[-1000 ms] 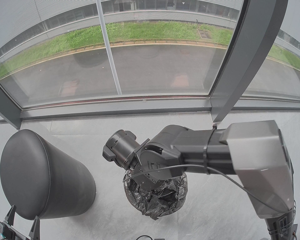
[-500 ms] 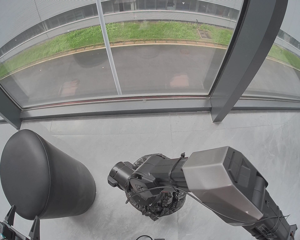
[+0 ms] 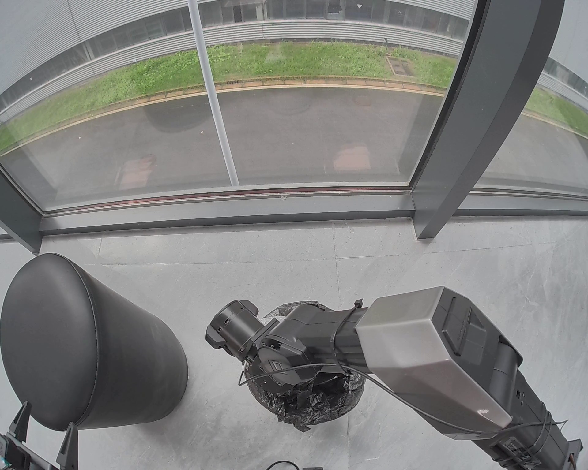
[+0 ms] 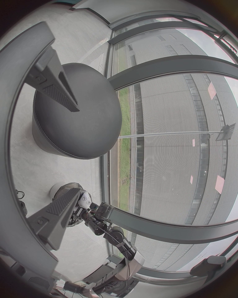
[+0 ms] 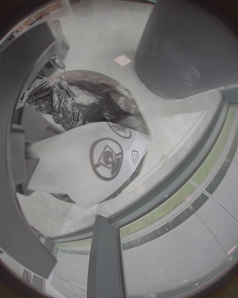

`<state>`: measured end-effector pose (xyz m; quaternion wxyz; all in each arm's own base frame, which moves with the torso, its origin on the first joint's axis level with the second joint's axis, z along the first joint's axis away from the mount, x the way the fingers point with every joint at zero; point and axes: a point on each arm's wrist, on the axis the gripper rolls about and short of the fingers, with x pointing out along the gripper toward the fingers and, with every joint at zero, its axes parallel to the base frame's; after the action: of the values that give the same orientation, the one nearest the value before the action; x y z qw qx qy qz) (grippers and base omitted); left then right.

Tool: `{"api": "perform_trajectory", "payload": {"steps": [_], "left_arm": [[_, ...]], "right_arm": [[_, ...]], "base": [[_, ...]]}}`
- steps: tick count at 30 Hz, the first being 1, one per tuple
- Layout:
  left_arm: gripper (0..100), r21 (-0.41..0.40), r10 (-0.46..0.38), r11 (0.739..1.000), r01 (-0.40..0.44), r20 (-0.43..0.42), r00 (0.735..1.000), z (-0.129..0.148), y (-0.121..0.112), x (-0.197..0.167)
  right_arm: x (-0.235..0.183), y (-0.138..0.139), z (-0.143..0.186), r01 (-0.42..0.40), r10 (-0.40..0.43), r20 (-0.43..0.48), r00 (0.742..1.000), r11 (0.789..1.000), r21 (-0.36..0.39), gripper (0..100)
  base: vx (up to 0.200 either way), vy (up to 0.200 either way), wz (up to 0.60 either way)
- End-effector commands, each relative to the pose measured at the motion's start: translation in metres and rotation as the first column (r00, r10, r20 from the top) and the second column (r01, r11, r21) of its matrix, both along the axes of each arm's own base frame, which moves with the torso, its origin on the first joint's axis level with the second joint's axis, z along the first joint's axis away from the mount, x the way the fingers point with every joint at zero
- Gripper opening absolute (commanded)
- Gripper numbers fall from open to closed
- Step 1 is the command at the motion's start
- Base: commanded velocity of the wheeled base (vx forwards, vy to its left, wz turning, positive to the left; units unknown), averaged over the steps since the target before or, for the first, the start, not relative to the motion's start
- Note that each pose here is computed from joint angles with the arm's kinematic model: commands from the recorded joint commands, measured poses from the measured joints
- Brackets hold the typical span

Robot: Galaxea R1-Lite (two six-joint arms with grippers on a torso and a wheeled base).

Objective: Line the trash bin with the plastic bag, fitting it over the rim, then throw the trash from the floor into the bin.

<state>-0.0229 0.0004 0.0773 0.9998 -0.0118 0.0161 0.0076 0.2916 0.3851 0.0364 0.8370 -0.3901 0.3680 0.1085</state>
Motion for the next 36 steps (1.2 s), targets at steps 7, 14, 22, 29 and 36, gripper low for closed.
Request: {"api": "perform_trajectory", "payload": {"steps": [7,14,22,29,36], "left_arm": [[100,-0.001,0.000,1.000,0.000,0.008,1.000,-0.0022,0.0000,-0.0006],[100,-0.001,0.000,1.000,0.000,0.008,1.000,-0.0022,0.0000,-0.0006],[100,0.001,0.000,1.000,0.000,0.008,1.000,-0.0022,0.0000,-0.0006],[100,-0.001,0.000,1.000,0.000,0.008,1.000,-0.0022,0.0000,-0.0006],[100,-0.001,0.000,1.000,0.000,0.008,1.000,-0.0022,0.0000,-0.0006]], "right_arm": [[0.0029,0.0031,0.0062,-0.038,0.037,0.029,0.999,0.999,0.010,0],[0.0043,0.0012,0.0051,-0.032,0.032,0.024,0.999,0.999,0.002,0],[0.0050,0.0008,0.0020,-0.031,0.031,0.019,0.999,1.000,-0.004,100],[0.0051,0.0009,0.0021,-0.029,0.029,0.021,0.999,1.000,-0.001,100],[0.0052,0.0011,-0.0009,-0.027,0.027,0.017,0.999,1.000,-0.003,100]], "base": [[0.000,0.000,0.00],[0.000,0.000,0.00],[0.000,0.000,0.00],[0.000,0.000,0.00],[0.000,0.000,0.00]]}}
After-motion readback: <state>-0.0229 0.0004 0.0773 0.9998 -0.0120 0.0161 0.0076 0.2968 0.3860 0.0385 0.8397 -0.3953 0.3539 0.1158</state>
